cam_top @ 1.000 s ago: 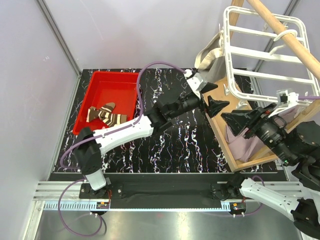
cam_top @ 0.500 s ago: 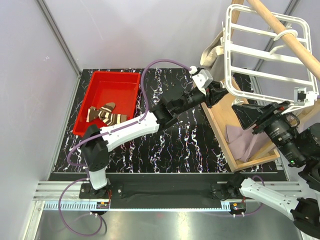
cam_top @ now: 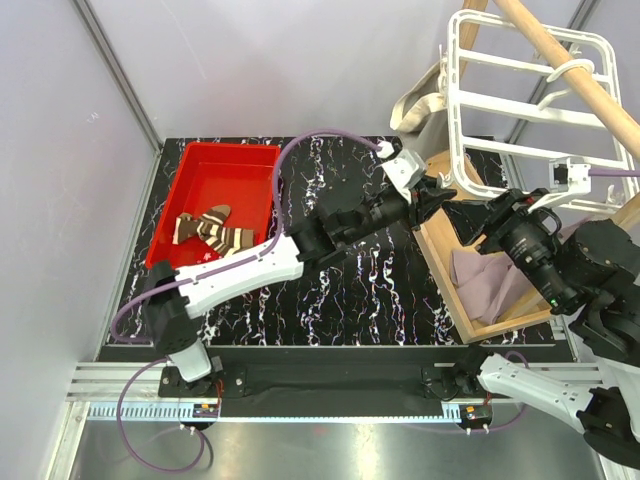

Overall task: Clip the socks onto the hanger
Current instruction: Open the clamp at the hanger.

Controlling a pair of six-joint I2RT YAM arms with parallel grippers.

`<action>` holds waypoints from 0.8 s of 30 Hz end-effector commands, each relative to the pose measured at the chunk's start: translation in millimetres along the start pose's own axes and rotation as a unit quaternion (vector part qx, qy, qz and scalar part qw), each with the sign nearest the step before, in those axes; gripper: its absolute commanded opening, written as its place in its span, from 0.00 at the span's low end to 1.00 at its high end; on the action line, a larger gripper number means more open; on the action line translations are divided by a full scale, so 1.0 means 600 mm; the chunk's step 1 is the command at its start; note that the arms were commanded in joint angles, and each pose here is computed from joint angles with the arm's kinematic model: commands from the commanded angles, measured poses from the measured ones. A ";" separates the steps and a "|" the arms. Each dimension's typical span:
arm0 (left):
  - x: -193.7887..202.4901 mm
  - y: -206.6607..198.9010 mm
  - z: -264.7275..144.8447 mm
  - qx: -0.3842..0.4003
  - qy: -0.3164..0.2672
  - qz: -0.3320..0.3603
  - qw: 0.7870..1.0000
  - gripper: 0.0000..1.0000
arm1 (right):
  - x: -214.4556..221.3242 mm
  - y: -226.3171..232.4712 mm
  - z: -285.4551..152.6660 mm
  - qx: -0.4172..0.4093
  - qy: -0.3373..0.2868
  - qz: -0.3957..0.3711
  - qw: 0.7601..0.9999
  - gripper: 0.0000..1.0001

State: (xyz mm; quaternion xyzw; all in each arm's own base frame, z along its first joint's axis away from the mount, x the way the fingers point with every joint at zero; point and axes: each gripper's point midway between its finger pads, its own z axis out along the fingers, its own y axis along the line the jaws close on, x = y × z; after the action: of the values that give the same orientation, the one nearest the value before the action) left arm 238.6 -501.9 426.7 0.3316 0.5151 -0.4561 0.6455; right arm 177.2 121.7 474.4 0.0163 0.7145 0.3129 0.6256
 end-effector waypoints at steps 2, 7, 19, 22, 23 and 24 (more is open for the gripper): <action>-0.070 -0.015 -0.037 -0.020 -0.028 0.019 0.999 0.00 | -0.012 -0.010 0.016 0.029 -0.025 0.011 0.999 0.51; -0.064 -0.046 -0.039 -0.011 -0.008 0.033 0.999 0.00 | -0.015 -0.024 0.018 0.049 -0.041 0.023 0.998 0.50; -0.048 -0.088 -0.022 -0.001 0.013 0.050 0.999 0.00 | -0.055 -0.029 -0.007 0.026 -0.125 0.050 0.991 0.51; -0.053 -0.099 -0.017 0.003 0.013 0.055 0.998 0.00 | -0.062 -0.024 -0.009 0.016 -0.135 0.046 0.990 0.53; -0.061 -0.103 -0.016 0.005 0.010 0.058 0.998 0.00 | -0.066 -0.021 -0.010 0.011 -0.139 0.046 0.989 0.56; -0.056 -0.109 -0.015 0.006 0.014 0.059 0.998 0.00 | -0.068 -0.014 -0.012 -0.002 -0.140 0.043 0.989 0.57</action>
State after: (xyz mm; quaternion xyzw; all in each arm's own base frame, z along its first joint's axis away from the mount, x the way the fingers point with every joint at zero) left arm 188.8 -502.0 451.7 0.3533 0.5134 -0.4156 0.6624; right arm 181.7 97.7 469.6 0.0779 0.6725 0.3102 0.6675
